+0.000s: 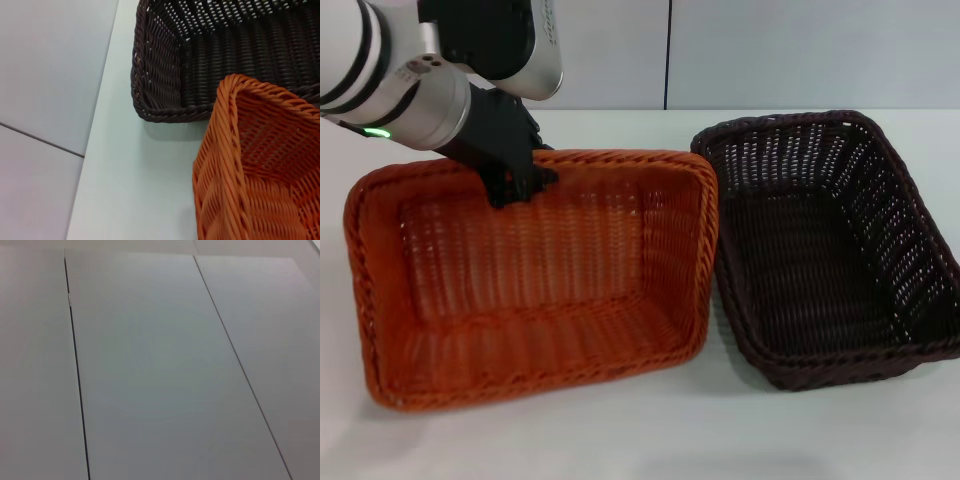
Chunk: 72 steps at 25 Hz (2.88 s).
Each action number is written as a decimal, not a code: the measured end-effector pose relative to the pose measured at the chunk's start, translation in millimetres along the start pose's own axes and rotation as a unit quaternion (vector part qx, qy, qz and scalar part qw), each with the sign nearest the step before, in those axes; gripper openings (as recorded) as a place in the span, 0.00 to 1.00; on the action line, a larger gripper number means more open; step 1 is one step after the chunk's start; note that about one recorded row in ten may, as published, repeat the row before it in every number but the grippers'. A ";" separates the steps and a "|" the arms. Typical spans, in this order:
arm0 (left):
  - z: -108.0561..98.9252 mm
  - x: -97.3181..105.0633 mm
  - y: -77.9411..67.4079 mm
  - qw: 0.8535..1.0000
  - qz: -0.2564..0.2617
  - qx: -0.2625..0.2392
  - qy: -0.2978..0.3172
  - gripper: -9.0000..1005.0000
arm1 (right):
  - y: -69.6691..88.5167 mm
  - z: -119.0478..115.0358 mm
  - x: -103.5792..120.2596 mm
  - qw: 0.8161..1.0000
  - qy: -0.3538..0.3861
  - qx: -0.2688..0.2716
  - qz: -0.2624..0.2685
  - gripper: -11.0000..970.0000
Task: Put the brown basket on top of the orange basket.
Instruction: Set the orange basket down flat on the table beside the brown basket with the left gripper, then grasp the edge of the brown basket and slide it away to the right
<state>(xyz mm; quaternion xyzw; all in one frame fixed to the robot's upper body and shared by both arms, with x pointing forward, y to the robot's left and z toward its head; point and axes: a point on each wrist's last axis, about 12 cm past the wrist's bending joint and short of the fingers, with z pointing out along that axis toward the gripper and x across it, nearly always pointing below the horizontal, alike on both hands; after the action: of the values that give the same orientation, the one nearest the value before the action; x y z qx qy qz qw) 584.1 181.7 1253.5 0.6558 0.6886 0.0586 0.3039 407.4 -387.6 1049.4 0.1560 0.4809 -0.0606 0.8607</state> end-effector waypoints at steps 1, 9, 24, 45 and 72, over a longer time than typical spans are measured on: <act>2.4 0.3 1.3 1.000 0.002 -0.002 0.000 0.27 | 0.4 1.0 0.1 1.000 -0.001 -0.001 0.001 0.76; 17.4 -4.9 11.1 1.000 0.017 -0.015 -0.012 0.32 | 0.6 2.3 0.0 1.000 -0.003 -0.002 0.001 0.77; 13.6 -10.8 35.2 0.988 -0.010 -0.139 -0.060 0.69 | -1.0 -0.2 -1.5 1.000 -0.004 -0.001 -0.001 0.77; 57.9 210.4 -136.9 0.630 -0.406 -0.567 -0.342 0.78 | 28.6 23.1 1.3 0.996 -0.035 -0.081 0.034 0.76; 62.5 259.8 -201.0 0.626 -0.489 -0.561 -0.233 0.78 | 224.0 213.7 -39.4 0.738 0.482 -0.472 0.006 0.77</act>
<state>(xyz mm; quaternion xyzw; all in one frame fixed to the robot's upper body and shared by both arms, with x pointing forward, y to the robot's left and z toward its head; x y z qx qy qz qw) 452.4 379.0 1017.9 -0.0829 0.6479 0.1217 0.7474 616.4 -247.8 1234.3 -0.2589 0.7973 0.2623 0.4779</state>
